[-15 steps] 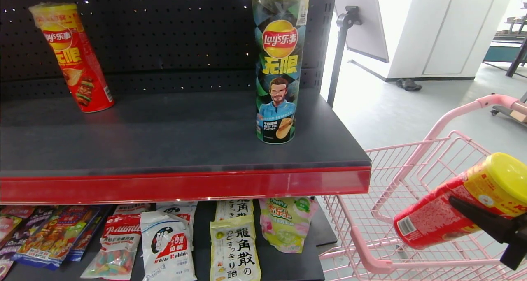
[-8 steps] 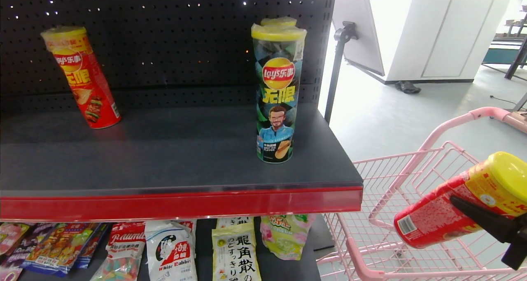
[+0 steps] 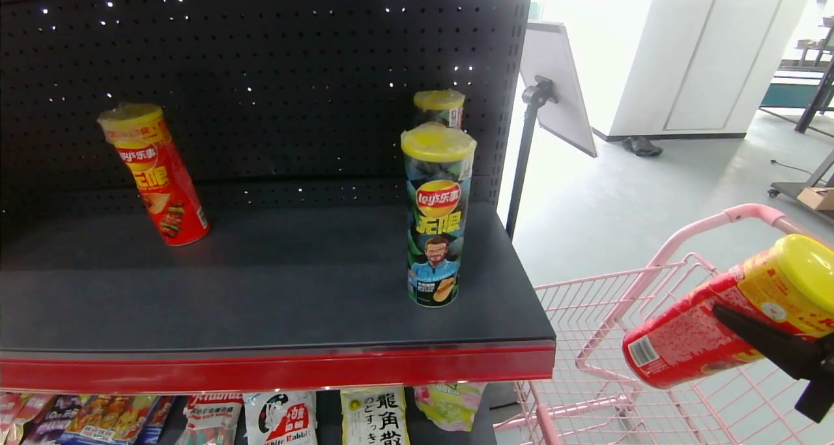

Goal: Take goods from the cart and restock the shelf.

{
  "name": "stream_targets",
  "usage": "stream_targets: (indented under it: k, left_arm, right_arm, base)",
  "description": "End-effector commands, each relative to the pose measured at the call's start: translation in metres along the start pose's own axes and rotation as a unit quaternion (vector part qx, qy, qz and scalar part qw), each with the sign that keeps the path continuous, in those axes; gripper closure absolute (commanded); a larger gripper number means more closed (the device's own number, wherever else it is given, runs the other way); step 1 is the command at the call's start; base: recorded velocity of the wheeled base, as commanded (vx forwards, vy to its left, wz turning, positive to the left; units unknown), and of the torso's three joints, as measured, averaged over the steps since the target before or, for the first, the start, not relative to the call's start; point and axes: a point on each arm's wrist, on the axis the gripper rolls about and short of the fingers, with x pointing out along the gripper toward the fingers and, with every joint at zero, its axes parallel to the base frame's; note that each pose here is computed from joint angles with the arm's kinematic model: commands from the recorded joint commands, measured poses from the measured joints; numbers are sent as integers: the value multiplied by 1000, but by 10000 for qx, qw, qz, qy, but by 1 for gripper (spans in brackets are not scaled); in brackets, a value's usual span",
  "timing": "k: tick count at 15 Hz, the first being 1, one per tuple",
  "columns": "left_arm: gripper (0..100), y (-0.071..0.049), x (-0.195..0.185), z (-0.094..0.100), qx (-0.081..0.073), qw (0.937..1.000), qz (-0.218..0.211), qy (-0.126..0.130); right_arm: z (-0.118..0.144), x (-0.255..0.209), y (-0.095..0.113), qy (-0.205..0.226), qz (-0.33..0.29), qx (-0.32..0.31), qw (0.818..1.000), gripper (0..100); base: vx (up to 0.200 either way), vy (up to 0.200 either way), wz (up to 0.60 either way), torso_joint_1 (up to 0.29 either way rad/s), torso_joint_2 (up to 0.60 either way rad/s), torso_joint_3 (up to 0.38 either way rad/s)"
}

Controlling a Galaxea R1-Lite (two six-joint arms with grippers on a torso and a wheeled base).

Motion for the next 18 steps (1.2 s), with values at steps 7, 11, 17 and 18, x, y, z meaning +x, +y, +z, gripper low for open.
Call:
stream_targets:
  k: [7,11,17,18]
  left_arm:
    - [0,0,0,0,2,10000,3,2]
    - [0,0,0,0,2,10000,11,2]
    - [0,0,0,0,2,10000,3,2]
    - [0,0,0,0,2,10000,11,2]
  right_arm:
    - [-1,1,0,48,28,13,10000,100]
    - [-3,1,0,82,48,25,10000,100]
    - [0,-1,3,-53,418,-18,9991,100]
    - [1,-1,4,-106,635,-39,9979,100]
  base:
    - [0,0,0,203,-479,-272]
    - [0,0,0,168,-367,-205]
    - [0,0,0,117,-249,-136]
    - [0,0,0,0,0,0]
